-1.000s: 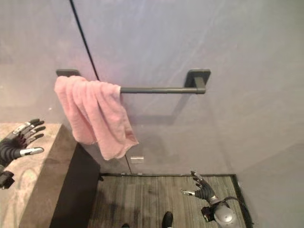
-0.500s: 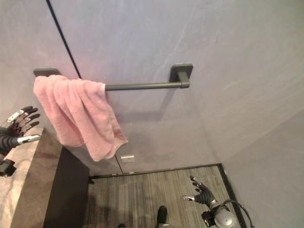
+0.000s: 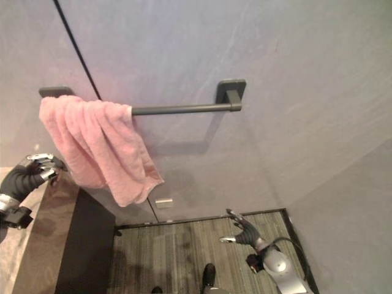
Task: Put brush and paste in cup on sink, flatten towel.
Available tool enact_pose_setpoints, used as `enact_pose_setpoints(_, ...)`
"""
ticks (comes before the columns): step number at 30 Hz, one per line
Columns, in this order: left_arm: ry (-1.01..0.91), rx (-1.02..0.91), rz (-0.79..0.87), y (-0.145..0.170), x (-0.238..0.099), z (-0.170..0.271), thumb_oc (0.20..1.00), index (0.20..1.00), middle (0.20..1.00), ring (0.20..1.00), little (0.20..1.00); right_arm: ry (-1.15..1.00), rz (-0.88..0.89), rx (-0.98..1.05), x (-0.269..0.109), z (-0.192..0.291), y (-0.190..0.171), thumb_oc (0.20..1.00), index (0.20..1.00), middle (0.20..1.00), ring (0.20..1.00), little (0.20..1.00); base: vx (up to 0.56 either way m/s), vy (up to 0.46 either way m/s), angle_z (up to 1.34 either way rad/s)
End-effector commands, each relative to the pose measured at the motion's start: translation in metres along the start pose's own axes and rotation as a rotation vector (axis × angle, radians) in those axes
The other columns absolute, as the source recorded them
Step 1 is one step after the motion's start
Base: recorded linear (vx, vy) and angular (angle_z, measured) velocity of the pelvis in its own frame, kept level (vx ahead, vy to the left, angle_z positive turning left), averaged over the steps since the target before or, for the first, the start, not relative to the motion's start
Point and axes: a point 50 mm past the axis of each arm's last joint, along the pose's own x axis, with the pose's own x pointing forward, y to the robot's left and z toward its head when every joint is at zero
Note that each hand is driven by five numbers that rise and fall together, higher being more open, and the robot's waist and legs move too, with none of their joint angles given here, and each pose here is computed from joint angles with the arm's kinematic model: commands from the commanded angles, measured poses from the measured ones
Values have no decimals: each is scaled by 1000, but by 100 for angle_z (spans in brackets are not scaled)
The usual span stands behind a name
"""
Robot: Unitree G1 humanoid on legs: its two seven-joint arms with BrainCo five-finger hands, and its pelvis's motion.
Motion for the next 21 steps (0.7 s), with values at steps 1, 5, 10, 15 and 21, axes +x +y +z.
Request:
enact_pose_setpoints(1, -113, 58, 31, 9, 14, 23, 200, 200, 200, 200, 200, -166, 22, -26, 14, 37, -8, 1000, 1000, 1000, 1000, 1000, 0, 0, 0)
enact_pose_setpoints(5, -130, 73, 74, 12, 11, 24, 925, 925, 925, 925, 925, -264, 51, -34, 19, 61, -6, 1000, 1000, 1000, 1000, 1000, -4, 4, 1)
enact_pose_setpoints(10, -144, 113, 108, 20, 3, 33, 1000, 1000, 1000, 1000, 1000, -224, 45, -32, 10, 51, -8, 1000, 1000, 1000, 1000, 1000, -3, 4, 2)
enact_pose_setpoints(15, -149, 119, 150, 28, 2, 33, 1000, 1000, 1000, 1000, 1000, -225, 43, 1, 7, 50, -8, 1000, 1000, 1000, 1000, 1000, 0, 12, 3)
enact_pose_setpoints(21, -167, 104, 150, 26, 20, 34, 1000, 1000, 1000, 1000, 1000, -259, 71, -5, 14, 60, -3, 1000, 1000, 1000, 1000, 1000, -5, 19, -4)
